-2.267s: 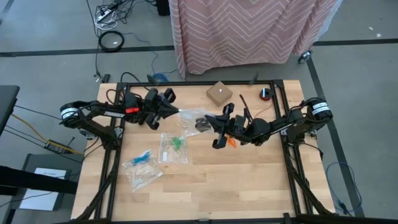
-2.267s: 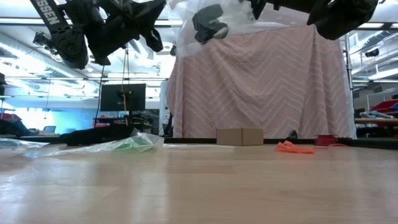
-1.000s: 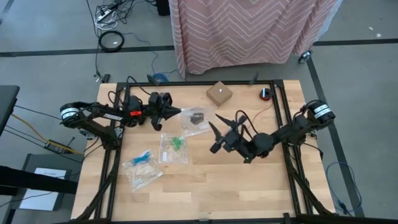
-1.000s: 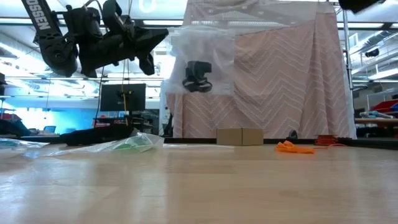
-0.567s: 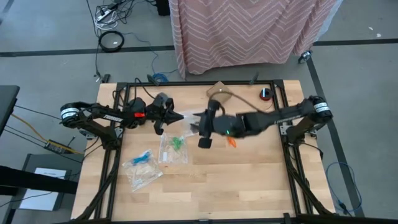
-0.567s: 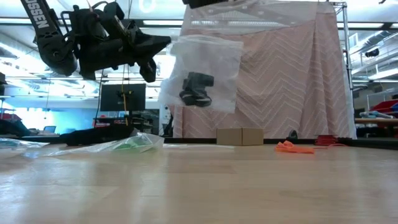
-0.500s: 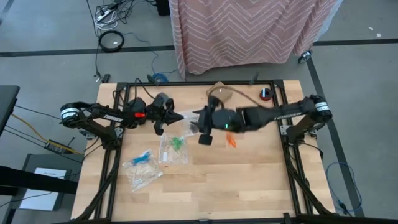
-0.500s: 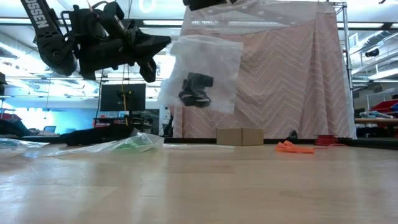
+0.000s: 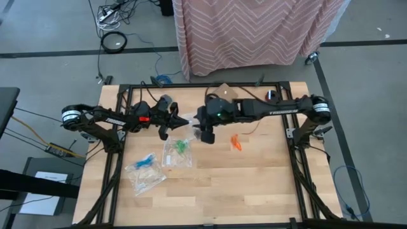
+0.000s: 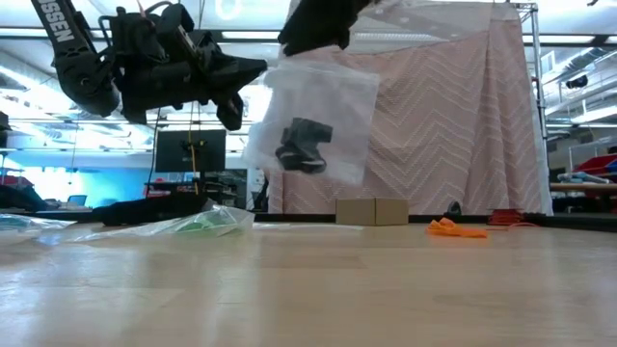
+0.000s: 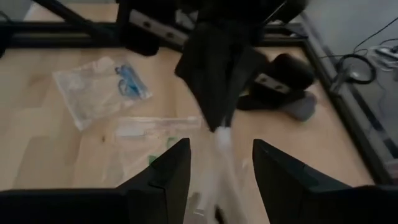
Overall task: Sort rubber bands
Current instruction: Close the transparent zip bag
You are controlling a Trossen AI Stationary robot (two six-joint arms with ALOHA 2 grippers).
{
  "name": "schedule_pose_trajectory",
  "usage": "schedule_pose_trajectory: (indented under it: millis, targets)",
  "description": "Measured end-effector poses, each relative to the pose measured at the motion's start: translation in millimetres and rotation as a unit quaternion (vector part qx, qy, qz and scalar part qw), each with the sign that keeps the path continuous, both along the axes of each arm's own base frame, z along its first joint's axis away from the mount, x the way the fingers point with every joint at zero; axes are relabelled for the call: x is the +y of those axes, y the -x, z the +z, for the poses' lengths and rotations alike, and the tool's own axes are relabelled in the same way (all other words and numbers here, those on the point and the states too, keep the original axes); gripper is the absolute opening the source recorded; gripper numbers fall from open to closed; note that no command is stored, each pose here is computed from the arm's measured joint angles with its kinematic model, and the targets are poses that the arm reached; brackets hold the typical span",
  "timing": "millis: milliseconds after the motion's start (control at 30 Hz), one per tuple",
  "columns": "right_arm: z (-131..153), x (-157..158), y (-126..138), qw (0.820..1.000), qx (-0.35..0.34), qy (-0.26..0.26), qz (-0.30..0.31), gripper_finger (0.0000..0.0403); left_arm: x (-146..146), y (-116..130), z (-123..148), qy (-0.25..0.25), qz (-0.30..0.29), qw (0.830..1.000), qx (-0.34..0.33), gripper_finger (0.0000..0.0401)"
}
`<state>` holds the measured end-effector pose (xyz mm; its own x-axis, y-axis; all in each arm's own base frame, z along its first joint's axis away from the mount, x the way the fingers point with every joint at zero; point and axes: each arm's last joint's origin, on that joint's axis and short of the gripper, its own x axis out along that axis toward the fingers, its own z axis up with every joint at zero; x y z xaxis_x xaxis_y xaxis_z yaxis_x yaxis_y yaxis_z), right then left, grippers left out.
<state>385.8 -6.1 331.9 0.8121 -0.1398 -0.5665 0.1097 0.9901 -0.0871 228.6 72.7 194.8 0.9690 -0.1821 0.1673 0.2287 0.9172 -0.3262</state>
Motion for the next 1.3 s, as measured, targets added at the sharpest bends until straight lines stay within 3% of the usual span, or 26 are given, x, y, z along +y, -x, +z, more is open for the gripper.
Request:
schedule_pose_trajectory:
  millis: [267,800,1300]
  targets:
    - [-2.5,-3.8,-2.8,1.0,0.002,0.02,0.004,0.0154,0.1,-0.2,-1.0,0.001,0.0,1.0,0.005,0.0]
    - [-20.5,-11.1,-15.3,1.0,0.016,0.003,0.022,0.0151,-4.8,-2.3,-2.0,-0.015,0.006,1.0,0.006,0.0]
    - [-20.0,-12.9,-15.5,0.999,0.016,0.023,0.034,0.0056,-4.9,-2.2,-1.1,-0.017,0.006,1.0,0.002,0.0]
